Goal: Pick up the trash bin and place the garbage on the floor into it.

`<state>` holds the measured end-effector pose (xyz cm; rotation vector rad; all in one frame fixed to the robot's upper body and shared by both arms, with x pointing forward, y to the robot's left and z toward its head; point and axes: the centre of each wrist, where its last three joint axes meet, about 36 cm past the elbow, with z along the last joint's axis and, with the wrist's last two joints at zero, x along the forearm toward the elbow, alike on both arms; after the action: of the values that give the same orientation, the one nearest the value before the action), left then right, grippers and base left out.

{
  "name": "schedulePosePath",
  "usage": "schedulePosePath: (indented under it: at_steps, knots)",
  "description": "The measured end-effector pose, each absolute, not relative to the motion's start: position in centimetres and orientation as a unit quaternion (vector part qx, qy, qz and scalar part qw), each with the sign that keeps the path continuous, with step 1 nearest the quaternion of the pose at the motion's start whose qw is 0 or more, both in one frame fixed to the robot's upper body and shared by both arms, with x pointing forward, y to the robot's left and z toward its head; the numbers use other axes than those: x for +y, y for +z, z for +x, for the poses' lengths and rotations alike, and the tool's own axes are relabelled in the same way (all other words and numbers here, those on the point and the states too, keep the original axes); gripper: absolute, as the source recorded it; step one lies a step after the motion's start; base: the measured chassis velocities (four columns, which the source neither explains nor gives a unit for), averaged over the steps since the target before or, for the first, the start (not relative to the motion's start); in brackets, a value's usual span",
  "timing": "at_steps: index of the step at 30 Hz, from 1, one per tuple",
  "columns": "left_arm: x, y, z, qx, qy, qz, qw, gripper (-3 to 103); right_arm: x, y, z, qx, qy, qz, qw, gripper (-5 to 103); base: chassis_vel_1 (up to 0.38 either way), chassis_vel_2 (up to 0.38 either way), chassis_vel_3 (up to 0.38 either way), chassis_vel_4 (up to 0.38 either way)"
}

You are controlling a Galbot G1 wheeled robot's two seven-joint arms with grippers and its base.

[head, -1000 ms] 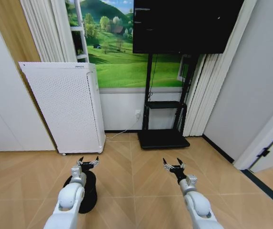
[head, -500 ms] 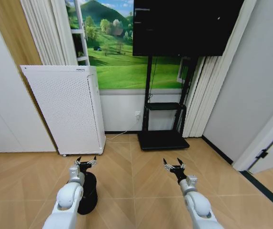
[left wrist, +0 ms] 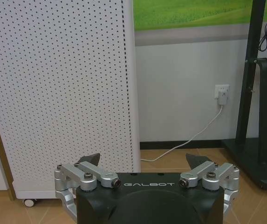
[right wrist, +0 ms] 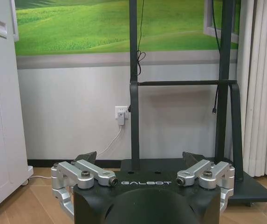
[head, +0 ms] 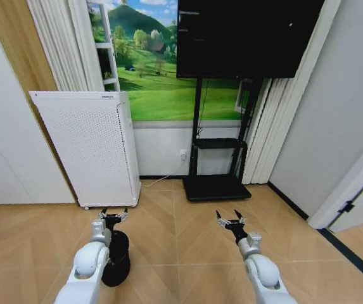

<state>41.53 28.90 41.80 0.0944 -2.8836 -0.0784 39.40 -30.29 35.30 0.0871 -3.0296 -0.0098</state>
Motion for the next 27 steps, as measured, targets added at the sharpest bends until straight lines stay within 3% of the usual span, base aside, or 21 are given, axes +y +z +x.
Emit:
schedulePosePath:
  at_steps: [27]
  knots:
    - [28.37, 42.25, 41.52, -0.991, -0.02, 0.035, 0.126, 100, -30.48, 35.17, 39.35, -0.998, -0.004, 0.029, 0.054, 100, 0.0, 0.0, 0.0, 0.0]
